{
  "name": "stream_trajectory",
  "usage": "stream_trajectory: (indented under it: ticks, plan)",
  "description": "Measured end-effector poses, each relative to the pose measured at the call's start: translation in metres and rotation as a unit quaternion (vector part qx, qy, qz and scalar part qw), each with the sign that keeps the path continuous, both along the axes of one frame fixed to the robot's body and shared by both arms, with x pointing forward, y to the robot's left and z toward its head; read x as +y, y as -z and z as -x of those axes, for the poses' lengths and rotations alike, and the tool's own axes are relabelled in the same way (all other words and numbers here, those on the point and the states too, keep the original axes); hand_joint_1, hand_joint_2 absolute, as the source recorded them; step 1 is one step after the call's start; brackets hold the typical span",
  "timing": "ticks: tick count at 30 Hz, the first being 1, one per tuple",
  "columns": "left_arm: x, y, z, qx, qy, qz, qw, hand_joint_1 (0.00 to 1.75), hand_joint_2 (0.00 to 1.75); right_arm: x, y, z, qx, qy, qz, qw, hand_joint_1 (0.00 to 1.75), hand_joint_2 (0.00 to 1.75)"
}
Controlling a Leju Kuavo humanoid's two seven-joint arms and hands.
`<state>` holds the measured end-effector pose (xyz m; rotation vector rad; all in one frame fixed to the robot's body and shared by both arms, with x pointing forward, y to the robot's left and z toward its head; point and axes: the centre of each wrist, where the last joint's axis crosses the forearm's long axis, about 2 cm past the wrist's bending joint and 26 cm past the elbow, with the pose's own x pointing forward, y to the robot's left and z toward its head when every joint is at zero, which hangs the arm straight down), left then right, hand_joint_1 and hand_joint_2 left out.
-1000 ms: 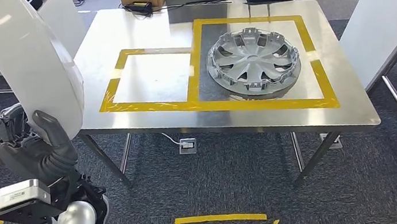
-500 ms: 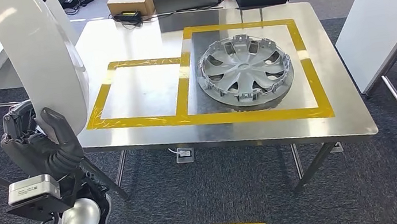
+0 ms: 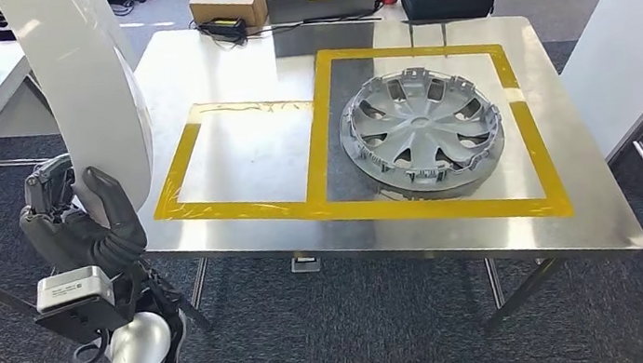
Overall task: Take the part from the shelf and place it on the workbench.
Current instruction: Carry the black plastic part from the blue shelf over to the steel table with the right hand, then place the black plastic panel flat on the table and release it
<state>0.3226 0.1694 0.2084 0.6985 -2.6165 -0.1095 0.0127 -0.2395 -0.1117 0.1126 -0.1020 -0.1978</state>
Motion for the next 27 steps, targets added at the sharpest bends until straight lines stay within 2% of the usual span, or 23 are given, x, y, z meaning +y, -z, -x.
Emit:
stream_trajectory:
  ticks: [8, 14, 21, 24, 27]
  plan:
    - [-0.001, -0.005, -0.008, 0.009, -0.007, -0.013, 1.000, 1.75, 1.75, 0.000, 0.000, -0.003, -0.003, -0.005, -0.003, 1.000, 0.00, 0.00]
    - [0.001, 0.003, -0.014, 0.049, -0.012, -0.012, 0.999, 1.75, 1.75, 0.001, 0.000, -0.005, -0.004, -0.008, -0.007, 1.000, 0.00, 0.00]
    - [0.003, 0.003, -0.026, 0.076, -0.011, -0.005, 0.997, 1.75, 1.75, 0.001, -0.001, -0.007, -0.006, -0.010, -0.008, 1.000, 0.00, 0.00]
    - [0.006, 0.001, -0.044, 0.118, -0.007, -0.001, 0.993, 1.75, 1.75, 0.001, -0.001, -0.010, -0.009, -0.018, -0.011, 1.000, 0.00, 0.00]
    - [0.016, 0.002, -0.073, 0.161, -0.032, -0.040, 0.986, 1.75, 1.75, 0.001, -0.001, -0.011, -0.009, -0.024, -0.014, 1.000, 0.00, 0.00]
